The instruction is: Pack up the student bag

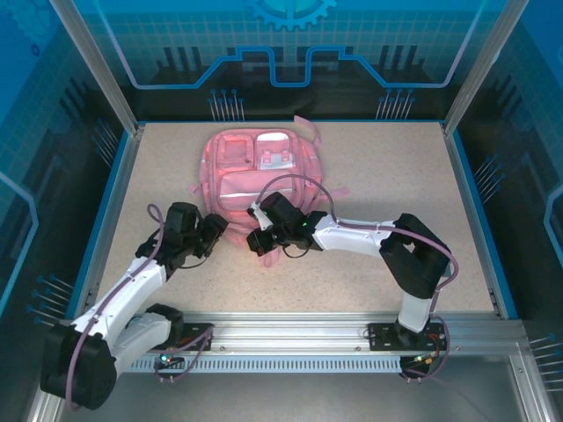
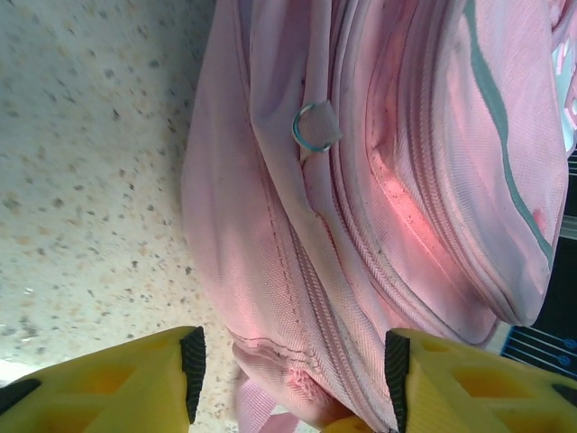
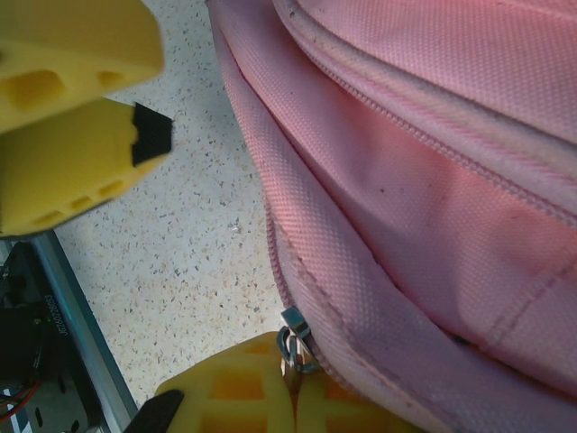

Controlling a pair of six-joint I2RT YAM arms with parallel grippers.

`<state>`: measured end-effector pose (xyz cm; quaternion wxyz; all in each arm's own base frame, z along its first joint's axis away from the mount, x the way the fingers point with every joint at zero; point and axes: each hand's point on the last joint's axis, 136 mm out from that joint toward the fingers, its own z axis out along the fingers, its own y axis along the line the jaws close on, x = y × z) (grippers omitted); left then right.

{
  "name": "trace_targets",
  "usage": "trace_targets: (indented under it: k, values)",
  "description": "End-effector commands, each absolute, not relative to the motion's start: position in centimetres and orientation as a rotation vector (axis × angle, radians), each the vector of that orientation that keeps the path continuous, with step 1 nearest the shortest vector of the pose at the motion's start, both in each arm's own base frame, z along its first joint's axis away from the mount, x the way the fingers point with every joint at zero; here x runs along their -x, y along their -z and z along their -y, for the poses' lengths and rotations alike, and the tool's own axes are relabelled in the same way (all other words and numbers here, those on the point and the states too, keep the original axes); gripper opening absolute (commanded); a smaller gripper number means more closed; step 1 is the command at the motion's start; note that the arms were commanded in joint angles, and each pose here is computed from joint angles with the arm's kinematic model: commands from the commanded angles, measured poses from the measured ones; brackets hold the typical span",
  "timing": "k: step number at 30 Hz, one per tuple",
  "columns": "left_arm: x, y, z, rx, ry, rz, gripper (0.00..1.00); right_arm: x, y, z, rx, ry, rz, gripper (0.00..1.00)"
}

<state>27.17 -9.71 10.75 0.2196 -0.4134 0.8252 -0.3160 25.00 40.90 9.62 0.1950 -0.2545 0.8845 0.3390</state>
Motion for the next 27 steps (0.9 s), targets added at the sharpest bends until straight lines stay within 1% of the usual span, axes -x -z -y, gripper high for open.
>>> trace_targets:
  k: [1,5,7,9,12,14,17,18,23,27]
  values:
    - [-28.7,-11.7,11.5,1.156,1.046,-2.237,0.57,-25.5,-12.0,-42.3,0.727,-1.047,-2.385,0.00]
    - [-29.7,-11.4,12.0,1.149,1.062,-2.242,0.56,-25.1,-12.1,-42.1,0.742,-1.044,-2.385,0.00]
    - [-29.9,-10.8,12.1,1.159,1.051,-2.253,0.52,-25.0,-12.0,-41.9,0.744,-1.033,-2.391,0.00]
    - [-30.0,-10.1,12.1,1.171,1.034,-2.268,0.44,-25.0,-12.0,-41.5,0.736,-1.017,-2.396,0.00]
    - [-29.6,-8.8,11.6,1.197,0.981,-2.289,0.27,-25.1,-11.8,-40.5,0.719,-0.958,-2.409,0.00]
    - [-29.1,-8.1,10.8,1.208,0.915,-2.300,0.14,-25.4,-11.2,-39.2,0.693,-0.877,-2.429,0.00]
    - [-28.3,-7.6,9.9,1.182,0.816,-2.340,0.02,-26.2,-10.0,-36.4,0.643,-0.735,-2.463,0.00]
    - [-28.2,-7.6,9.7,1.174,0.794,-2.348,0.00,-26.5,-9.7,-35.4,0.624,-0.696,-2.475,0.00]
    - [-27.0,-7.3,8.4,1.137,0.686,-2.386,0.00,-27.6,-8.4,-29.7,0.557,-0.524,-2.512,0.00]
    - [-26.6,-7.7,7.9,1.102,0.644,-2.400,0.00,-28.8,-8.4,-25.6,0.484,-0.451,-2.527,0.00]
